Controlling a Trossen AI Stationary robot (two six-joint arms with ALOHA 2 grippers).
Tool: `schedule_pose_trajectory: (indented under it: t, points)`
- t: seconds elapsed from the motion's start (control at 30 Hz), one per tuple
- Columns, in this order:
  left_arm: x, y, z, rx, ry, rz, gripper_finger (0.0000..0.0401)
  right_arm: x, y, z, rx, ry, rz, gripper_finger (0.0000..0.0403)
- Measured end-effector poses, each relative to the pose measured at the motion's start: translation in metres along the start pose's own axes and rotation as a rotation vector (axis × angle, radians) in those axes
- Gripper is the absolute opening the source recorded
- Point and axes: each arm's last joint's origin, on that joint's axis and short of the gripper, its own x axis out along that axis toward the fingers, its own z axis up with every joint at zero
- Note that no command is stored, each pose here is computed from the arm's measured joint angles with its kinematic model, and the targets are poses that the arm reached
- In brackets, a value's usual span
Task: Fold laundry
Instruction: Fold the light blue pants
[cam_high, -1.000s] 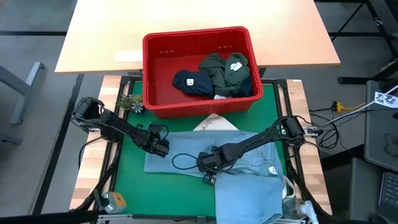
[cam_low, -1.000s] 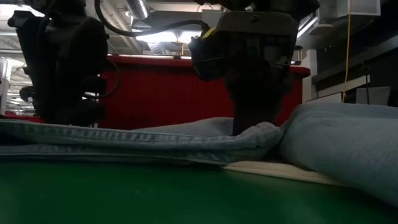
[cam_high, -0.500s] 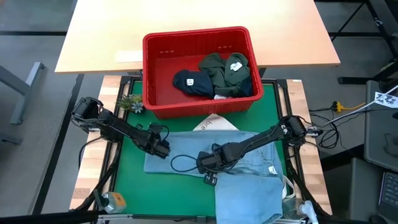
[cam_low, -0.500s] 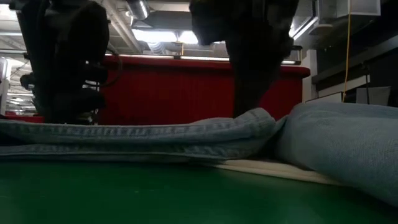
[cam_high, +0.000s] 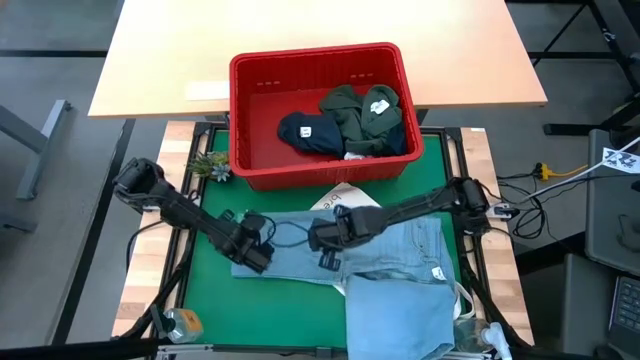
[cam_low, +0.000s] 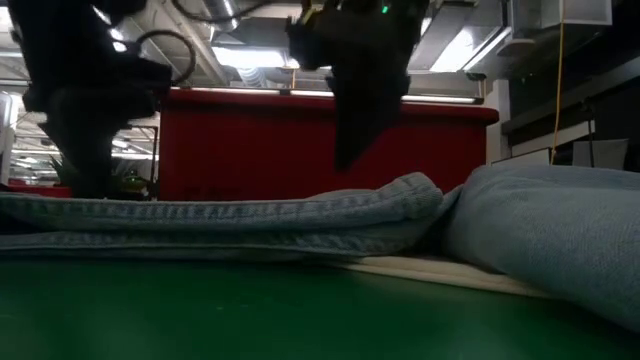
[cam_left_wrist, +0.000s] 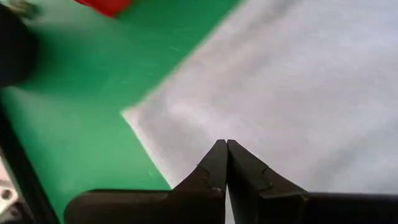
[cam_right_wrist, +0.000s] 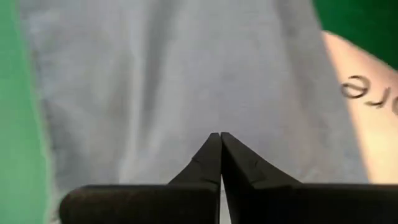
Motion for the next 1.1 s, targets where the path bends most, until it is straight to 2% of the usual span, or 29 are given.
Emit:
schedule_pose_trajectory:
  t: [0.3,0.53,0.67,0.9,1.1]
  points:
    - [-0.021,-0.024,-0.032,0.054,0.074,-0.254,0.0000,0.027,-0.033,-0.012,0.043,0.089,-0.075,0.0005]
    - [-0.021,-0.030,-0.059,0.067,0.075,-0.271,0.0000,0.043,-0.050,-0.021,0.065,0.104,-0.144,0.0005]
    - [-0.022,-0.030,-0.063,0.079,0.074,-0.278,0.0000,0.044,-0.052,-0.021,0.070,0.100,-0.149,0.0005]
    - [-0.044,-0.027,-0.054,0.093,0.030,-0.351,0.0000,0.027,-0.046,-0.016,-0.013,0.152,-0.165,0.0005]
    - [-0.075,0.003,-0.047,0.122,0.005,-0.418,0.0000,-0.009,-0.038,-0.014,-0.128,0.124,-0.121,0.0005]
